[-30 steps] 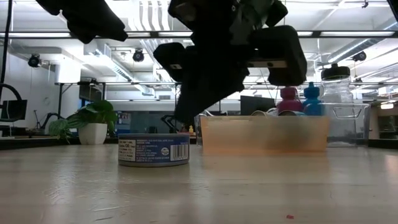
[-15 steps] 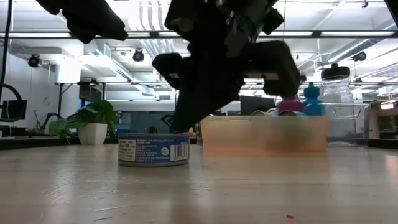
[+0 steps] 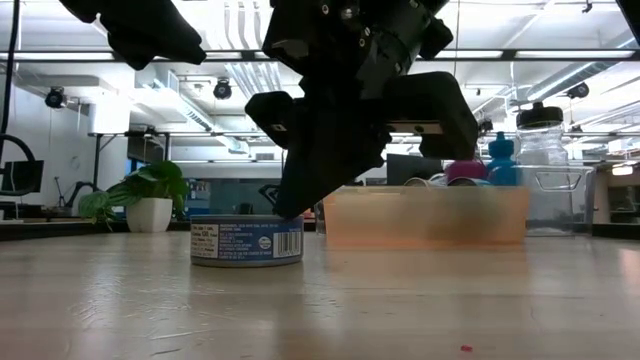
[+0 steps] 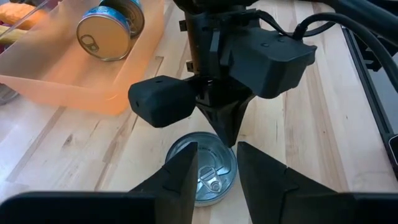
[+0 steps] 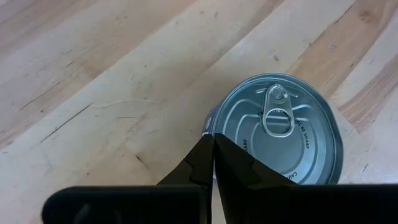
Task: Pick & Place Food Item
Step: Put the blue tuna can into the orange bin
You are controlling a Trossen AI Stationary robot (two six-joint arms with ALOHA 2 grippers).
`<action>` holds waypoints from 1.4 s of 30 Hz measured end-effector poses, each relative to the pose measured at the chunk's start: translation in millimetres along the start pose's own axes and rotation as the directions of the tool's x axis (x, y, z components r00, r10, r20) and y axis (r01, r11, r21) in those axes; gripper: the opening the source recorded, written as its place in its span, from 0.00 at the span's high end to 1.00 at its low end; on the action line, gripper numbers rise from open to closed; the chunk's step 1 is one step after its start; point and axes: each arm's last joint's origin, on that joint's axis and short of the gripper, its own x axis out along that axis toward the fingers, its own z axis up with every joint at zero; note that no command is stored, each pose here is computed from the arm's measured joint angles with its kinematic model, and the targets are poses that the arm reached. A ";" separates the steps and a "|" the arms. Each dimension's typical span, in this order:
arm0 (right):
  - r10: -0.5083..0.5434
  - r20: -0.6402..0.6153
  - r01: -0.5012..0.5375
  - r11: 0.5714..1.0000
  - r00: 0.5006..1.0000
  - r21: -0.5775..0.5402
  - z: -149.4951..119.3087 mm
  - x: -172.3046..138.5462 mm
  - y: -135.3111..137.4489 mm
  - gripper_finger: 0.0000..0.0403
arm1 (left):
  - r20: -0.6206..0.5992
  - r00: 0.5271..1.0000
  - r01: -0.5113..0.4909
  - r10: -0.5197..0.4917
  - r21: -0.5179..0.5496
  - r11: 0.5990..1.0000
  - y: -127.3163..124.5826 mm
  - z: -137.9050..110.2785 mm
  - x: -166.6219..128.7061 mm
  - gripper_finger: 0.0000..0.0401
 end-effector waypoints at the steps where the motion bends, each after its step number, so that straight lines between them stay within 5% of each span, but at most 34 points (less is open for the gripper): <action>1: 0.000 0.000 0.000 1.000 1.000 0.001 0.0 0.0 0.0 0.98 | 0.000 1.000 0.000 0.000 0.000 1.000 0.0 0.0 0.0 0.71; 42: 0.018 -0.025 -0.018 1.000 1.000 0.023 -3.1 -0.6 1.6 0.98 | 0.000 1.000 0.000 0.000 0.001 1.000 0.1 0.0 0.1 0.71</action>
